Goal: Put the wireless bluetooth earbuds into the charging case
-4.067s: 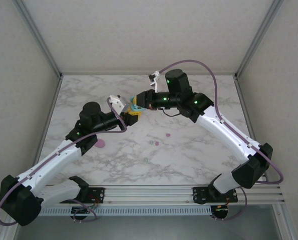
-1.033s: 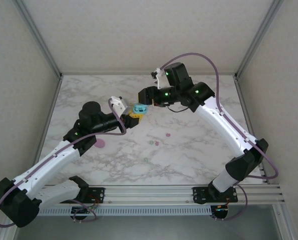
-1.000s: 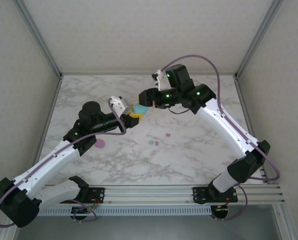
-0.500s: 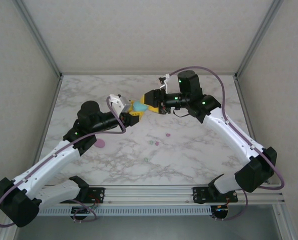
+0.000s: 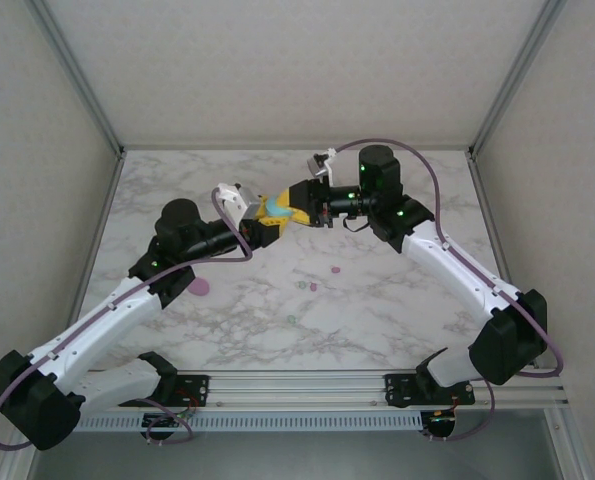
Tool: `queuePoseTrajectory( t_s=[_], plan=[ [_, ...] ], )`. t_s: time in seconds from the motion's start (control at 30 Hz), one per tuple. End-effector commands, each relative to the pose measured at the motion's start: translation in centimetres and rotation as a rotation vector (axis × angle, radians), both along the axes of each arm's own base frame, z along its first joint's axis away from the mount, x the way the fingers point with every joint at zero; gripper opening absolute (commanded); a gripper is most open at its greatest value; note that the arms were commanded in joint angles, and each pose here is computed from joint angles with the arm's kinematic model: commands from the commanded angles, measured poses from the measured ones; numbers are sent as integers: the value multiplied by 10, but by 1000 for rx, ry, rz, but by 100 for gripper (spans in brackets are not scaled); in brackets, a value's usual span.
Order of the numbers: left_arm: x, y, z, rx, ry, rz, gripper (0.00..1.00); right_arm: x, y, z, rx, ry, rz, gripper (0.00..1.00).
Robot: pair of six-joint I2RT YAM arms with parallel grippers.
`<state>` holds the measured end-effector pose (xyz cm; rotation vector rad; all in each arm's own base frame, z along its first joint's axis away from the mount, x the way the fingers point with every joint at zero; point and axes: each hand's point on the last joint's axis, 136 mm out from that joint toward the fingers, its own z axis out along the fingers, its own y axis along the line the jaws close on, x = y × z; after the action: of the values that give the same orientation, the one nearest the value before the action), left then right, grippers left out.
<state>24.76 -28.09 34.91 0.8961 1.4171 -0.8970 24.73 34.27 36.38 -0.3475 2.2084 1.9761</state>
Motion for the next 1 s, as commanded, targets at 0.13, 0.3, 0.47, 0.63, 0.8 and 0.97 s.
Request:
queuePoseTrajectory(
  t_s=[0.13, 0.3, 0.47, 0.63, 0.8, 0.97],
  plan=[
    [4, -3, 20, -31, -42, 4, 30, -11, 0, 5, 21, -18, 40, 37],
    [5, -3, 14, 2, -42, 13, 34, -3, -3, 2, 11, -18, -12, 28],
    [9, -1, 4, 47, -32, 34, 41, 4, -6, -4, 13, 5, -52, 25],
    [13, -2, -7, 76, -12, 43, 49, 14, -13, -11, 9, 16, -121, 22],
    [15, -4, -11, 82, 1, 38, 53, 20, -15, -19, 5, 36, -150, 21],
    [16, -2, -18, 111, 10, 54, 61, 38, -26, -29, -8, 39, -234, 21]
  ],
)
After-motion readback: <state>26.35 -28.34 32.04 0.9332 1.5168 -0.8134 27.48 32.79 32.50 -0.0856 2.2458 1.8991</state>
